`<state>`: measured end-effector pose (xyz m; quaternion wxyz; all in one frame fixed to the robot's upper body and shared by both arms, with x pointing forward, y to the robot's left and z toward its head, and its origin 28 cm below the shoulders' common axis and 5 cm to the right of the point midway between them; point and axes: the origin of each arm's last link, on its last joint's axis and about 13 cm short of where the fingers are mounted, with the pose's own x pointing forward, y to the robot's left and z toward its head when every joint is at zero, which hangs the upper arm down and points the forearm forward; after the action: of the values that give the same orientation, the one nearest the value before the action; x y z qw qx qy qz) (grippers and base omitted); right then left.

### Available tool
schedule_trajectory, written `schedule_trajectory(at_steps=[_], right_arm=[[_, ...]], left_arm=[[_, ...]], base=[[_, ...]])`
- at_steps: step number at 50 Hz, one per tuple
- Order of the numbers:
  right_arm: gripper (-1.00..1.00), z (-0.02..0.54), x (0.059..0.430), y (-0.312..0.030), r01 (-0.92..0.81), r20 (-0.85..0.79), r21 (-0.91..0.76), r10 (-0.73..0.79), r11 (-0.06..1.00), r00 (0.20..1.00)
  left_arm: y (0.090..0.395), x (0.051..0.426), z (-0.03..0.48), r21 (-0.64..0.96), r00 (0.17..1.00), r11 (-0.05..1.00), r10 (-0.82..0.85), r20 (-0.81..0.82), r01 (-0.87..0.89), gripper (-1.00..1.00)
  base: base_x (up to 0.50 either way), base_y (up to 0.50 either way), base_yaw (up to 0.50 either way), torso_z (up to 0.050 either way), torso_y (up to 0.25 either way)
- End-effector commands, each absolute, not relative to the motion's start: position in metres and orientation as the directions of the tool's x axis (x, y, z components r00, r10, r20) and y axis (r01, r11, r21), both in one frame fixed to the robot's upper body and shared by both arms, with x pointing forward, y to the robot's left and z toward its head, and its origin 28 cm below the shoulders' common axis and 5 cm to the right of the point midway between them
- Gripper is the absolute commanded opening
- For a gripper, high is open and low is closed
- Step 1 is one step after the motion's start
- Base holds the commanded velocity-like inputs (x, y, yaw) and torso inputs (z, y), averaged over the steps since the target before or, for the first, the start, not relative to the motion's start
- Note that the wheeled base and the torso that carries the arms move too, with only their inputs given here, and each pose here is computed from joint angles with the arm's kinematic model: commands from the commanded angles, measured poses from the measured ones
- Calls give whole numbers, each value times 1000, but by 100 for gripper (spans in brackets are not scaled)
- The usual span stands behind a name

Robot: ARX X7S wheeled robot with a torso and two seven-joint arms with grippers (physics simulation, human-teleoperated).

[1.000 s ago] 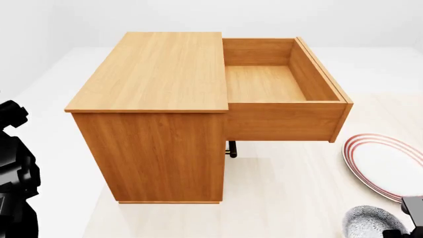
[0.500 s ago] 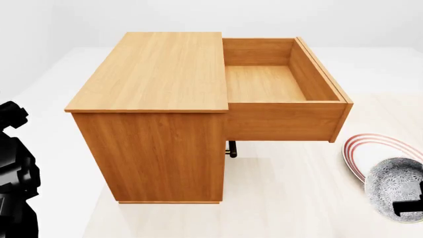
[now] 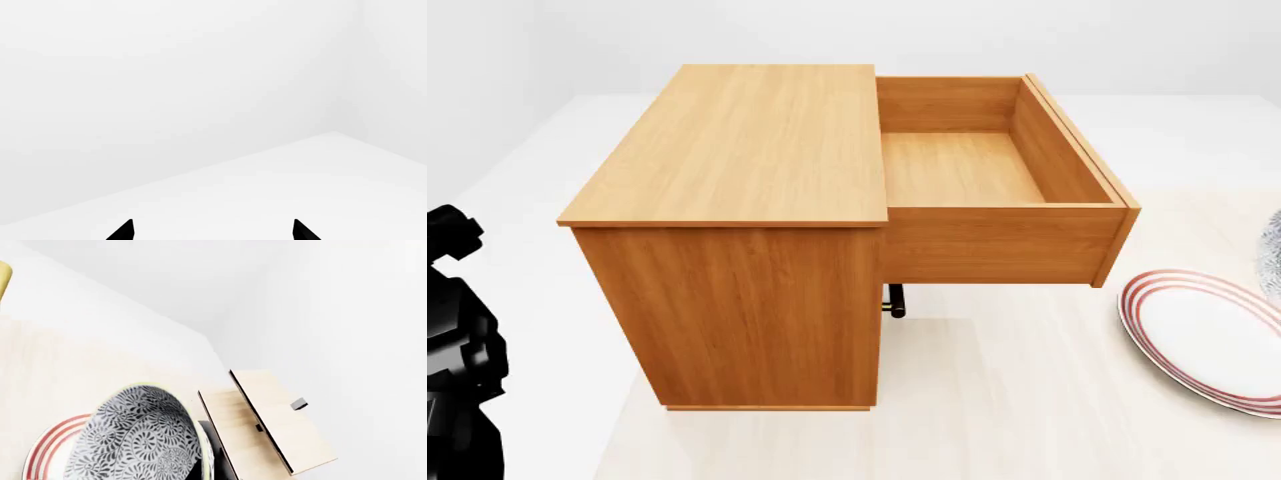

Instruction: Open the top drawer of the cabinet and put the bowl in it.

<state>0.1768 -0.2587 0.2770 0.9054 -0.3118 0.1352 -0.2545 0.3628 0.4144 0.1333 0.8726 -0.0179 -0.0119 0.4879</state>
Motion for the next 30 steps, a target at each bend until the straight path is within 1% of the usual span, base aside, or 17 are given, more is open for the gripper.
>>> schedule_trajectory(at_steps=[1, 5, 10, 14, 21, 25, 30], right_arm=[[-100, 307, 180, -253, 527, 143, -630, -582, 570, 800], [-100, 322, 193, -247, 583, 248, -600, -565, 547, 787], [-100, 346, 215, -233, 591, 314, -585, -516, 556, 797], [-100, 367, 233, -219, 571, 348, -569, -456, 592, 819], [-100, 402, 264, -198, 565, 405, -537, -396, 627, 824], [-100, 417, 280, -188, 557, 423, -517, -371, 650, 826], [-100, 426, 299, -171, 525, 427, -538, -324, 660, 844]], left_arm=[[414, 363, 133, -43, 525, 524, 851, 4, -850, 100], [414, 363, 134, -43, 527, 526, 850, 7, -849, 100], [413, 364, 134, -40, 527, 527, 850, 9, -849, 100], [413, 364, 134, -38, 528, 528, 849, 9, -848, 100], [412, 364, 132, -39, 530, 530, 848, 7, -847, 100], [411, 364, 132, -39, 533, 533, 846, 7, -845, 100], [411, 364, 132, -40, 536, 535, 844, 5, -844, 100]], base=[[0, 0, 0, 0, 0], [0, 0, 0, 0, 0], [0, 0, 0, 0, 0], [0, 0, 0, 0, 0], [0, 0, 0, 0, 0], [0, 0, 0, 0, 0], [0, 0, 0, 0, 0]])
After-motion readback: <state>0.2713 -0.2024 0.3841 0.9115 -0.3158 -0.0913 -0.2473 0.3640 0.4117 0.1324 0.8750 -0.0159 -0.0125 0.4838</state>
